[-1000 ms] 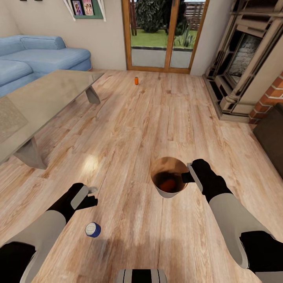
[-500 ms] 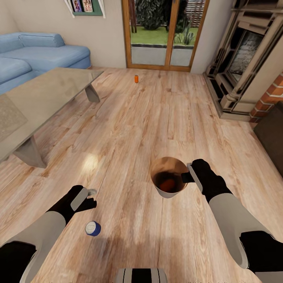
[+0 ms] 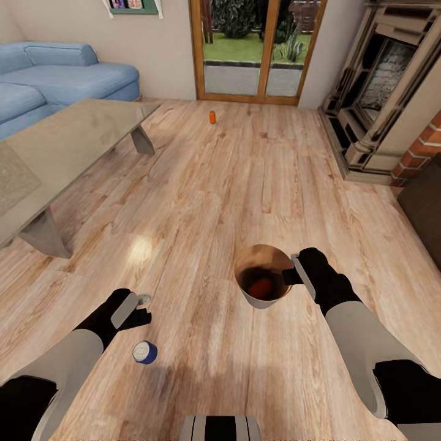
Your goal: Put the three can of soda from the living room inside the tash can in the kitchen.
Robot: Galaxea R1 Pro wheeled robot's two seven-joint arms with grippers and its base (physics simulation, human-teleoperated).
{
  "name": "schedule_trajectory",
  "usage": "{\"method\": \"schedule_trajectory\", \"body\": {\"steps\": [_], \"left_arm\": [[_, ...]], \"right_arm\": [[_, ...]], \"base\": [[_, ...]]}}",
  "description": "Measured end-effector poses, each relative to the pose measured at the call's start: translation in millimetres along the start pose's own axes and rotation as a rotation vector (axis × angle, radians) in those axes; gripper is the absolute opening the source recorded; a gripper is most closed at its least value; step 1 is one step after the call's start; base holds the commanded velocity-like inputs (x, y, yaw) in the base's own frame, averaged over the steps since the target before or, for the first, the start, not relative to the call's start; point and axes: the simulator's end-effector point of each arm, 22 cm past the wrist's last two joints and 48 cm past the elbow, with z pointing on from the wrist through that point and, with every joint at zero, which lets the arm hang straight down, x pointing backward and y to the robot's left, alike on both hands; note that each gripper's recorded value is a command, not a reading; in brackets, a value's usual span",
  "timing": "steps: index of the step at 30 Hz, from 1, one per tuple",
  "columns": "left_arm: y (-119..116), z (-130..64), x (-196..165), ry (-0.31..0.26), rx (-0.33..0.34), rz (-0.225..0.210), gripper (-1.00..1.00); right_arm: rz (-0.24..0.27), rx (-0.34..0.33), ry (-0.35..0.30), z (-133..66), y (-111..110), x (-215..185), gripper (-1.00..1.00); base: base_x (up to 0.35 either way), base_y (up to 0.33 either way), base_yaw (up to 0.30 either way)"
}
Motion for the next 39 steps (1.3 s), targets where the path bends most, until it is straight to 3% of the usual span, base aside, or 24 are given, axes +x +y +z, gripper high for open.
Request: {"method": "schedule_trajectory", "body": {"steps": [25, 34, 39], "left_arm": [[-8.8, 72.2, 27.3, 0.037, -0.006, 0.008, 1.0], [-9.4, 78.3, 31.2, 0.048, -0.009, 0.011, 1.0], [-10.0, 78.8, 31.8, 0.049, -0.008, 0.011, 1.0]], "right_arm": [[-0.007, -0.006, 0.039, 71.0, 15.3, 38.6, -1.0], [-0.007, 0.001, 0.039, 75.5, 12.0, 37.9, -1.0], [0.0, 0.003, -0.01, 61.4, 8.2, 6.0, -1.0]], "base": [[0.0, 0.0, 0.0], [0.0, 0.0, 0.0], [0.0, 0.0, 0.0]]}}
